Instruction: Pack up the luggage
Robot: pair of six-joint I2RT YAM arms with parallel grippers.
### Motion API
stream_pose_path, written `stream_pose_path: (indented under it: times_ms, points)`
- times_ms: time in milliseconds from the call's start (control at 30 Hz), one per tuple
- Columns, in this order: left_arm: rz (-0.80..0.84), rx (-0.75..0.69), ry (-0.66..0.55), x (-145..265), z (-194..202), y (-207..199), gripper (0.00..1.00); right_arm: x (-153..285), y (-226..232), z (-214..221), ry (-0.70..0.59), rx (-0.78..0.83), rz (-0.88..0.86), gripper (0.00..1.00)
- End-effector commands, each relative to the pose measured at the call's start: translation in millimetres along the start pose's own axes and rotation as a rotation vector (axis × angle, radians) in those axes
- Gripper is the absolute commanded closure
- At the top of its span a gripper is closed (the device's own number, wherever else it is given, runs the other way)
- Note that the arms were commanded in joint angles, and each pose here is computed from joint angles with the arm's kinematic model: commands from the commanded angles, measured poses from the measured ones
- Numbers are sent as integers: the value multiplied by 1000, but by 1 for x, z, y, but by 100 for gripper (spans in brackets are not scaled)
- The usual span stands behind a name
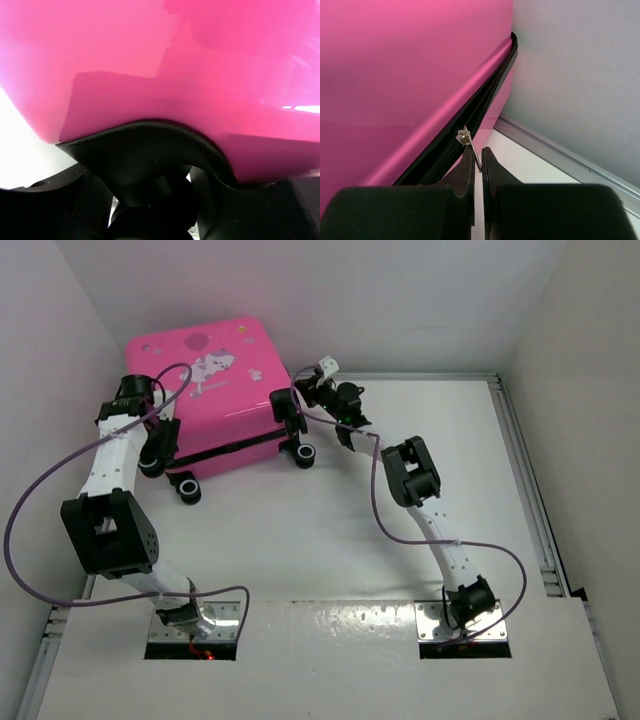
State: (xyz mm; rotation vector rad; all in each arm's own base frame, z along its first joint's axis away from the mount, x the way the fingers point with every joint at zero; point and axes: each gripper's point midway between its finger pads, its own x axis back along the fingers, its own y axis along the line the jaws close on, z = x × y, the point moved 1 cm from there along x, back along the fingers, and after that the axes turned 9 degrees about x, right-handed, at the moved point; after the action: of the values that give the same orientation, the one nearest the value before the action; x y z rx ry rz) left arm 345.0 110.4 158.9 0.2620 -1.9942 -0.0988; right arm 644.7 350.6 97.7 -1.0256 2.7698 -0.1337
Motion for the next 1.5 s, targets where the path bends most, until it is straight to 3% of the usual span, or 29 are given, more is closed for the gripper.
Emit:
stream_pose_path:
  times_ms: [0, 367, 400, 467, 500, 567, 600, 633, 733, 767, 867, 967, 1100, 1167, 1267, 1333, 1400, 1467]
  points:
    - [-19, 51, -215, -57, -59, -23, 100, 13, -107, -21, -58, 55, 328, 100]
    - [96, -84, -242, -43, -47, -55, 100, 16, -111, -19, -70, 51, 360, 100]
    - [115, -94, -260, -37, -49, -57, 96, 15, -112, -33, -95, 56, 359, 100]
    - [174, -122, -300, -25, -55, -65, 74, 21, -108, -29, -95, 51, 356, 91]
    - [217, -127, -324, -17, -57, -72, 68, 24, -102, -36, -112, 58, 323, 78]
    - [243, -138, -393, 7, -65, -73, 54, 32, -100, -56, -136, 69, 310, 66]
    - [266, -142, -406, 13, -63, -76, 35, 42, -92, -38, -97, 54, 295, 54]
    - [270, -134, -461, 25, -72, -75, 32, 43, -94, -66, -134, 66, 287, 51]
    - [316, -165, -568, 60, -71, -79, 18, 60, -96, -79, -125, 62, 283, 43]
    - [304, -189, -661, 85, -77, -75, 16, 62, -95, -80, -123, 56, 282, 42]
    - [302, -231, -772, 112, -74, -74, 0, 79, -96, -77, -71, 23, 270, 46]
    - [195, -172, -906, 151, -83, -52, 0, 86, -94, -76, -28, -44, 249, 52]
    - [-49, 133, -990, 181, -95, 8, 0, 88, -83, -65, 59, -148, 237, 56]
    - [-52, 287, -982, 181, -97, 22, 0, 89, -82, -59, 92, -191, 236, 56]
    - [-115, 464, -971, 176, -103, 53, 1, 93, -84, -22, 276, -404, 260, 56]
    - [-159, 596, -955, 169, -105, 75, 6, 77, -91, -28, 321, -552, 222, 58]
    - [-177, 624, -867, 136, -110, 84, 9, 65, -96, -11, 335, -655, 217, 59]
    - [-217, 681, -841, 127, -121, 104, 15, 54, -96, -15, 336, -636, 221, 60]
